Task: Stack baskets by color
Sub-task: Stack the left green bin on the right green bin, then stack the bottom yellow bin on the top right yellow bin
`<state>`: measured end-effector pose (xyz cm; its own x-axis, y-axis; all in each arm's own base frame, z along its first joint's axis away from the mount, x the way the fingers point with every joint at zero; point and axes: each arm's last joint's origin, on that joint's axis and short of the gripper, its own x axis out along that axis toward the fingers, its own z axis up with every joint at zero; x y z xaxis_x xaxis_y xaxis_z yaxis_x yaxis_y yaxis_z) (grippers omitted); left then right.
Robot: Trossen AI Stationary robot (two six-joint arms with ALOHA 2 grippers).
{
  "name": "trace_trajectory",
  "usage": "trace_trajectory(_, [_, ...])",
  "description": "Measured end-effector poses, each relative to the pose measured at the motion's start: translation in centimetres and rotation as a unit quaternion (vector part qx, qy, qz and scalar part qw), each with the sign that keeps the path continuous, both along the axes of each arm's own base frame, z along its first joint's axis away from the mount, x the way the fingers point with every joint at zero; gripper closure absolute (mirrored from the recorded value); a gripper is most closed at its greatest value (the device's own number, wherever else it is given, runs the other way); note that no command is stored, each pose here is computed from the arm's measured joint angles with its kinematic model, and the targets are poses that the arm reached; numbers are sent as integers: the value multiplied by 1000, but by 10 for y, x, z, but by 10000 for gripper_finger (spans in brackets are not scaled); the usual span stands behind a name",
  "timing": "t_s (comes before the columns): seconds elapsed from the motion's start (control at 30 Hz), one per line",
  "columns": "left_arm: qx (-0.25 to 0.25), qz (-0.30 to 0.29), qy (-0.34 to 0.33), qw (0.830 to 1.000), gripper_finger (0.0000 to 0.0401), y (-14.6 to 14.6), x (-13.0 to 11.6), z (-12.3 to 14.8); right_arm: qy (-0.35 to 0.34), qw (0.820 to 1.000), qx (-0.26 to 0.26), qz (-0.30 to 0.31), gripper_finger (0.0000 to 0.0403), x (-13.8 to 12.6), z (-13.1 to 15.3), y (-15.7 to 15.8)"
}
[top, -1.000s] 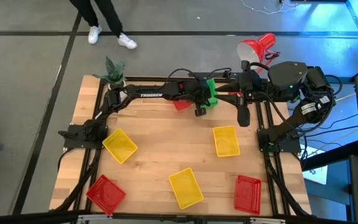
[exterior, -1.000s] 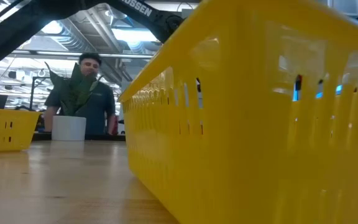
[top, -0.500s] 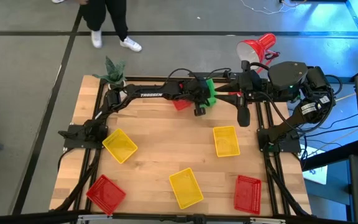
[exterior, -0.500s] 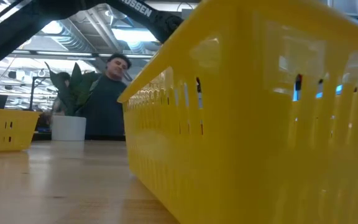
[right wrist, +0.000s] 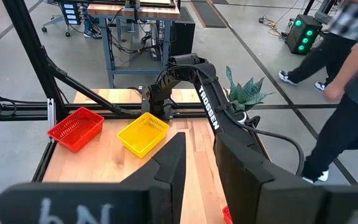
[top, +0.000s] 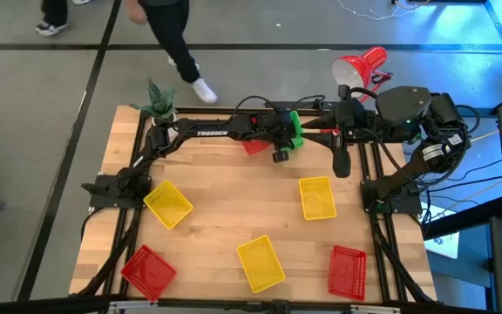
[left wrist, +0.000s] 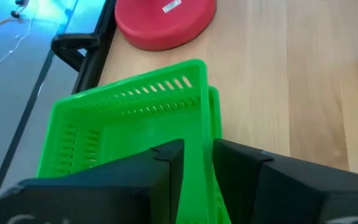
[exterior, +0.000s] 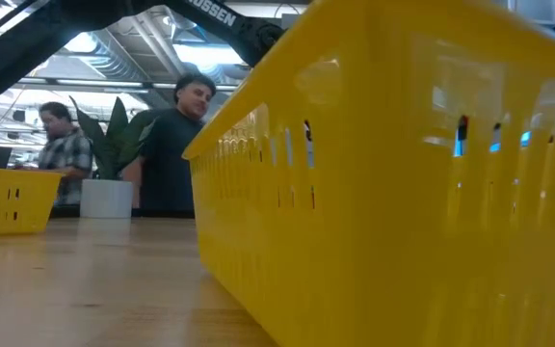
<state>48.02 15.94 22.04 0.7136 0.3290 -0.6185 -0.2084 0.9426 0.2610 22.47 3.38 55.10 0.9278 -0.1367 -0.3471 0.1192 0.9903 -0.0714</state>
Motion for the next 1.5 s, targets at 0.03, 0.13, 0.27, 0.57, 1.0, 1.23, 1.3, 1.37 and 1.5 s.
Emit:
trace_trajectory(0.03, [0,0,-1,1000,323,0,0,0,0,1000,0,0,313,0,0,0])
trace_trajectory(0.13, [0,1,0,1000,325,0,0,0,0,1000,0,0,313,0,0,0])
trace_trajectory(0.27, [4,3,-10,1000,326,-4,-1,9,0,1000,1,-1,313,0,0,0])
trace_trajectory(0.57, [24,25,14,999,327,-10,-12,29,4,1000,3,-1,313,0,-1,0])
trace_trajectory(1.0, [-55,-3,81,995,327,-54,-93,123,110,991,77,28,313,-7,-20,3])
trace_trajectory(1.23, [-69,-28,81,994,327,-94,-134,165,214,960,147,101,313,-18,-34,9])
trace_trajectory(1.3, [-79,-30,79,993,327,-105,-148,176,221,955,162,108,313,-17,-36,14])
trace_trajectory(1.37, [-92,-34,75,992,327,-117,-161,185,236,948,172,126,313,-17,-39,23])
trace_trajectory(1.5, [-122,-47,66,989,327,-140,-183,201,280,926,207,142,313,-15,-52,46])
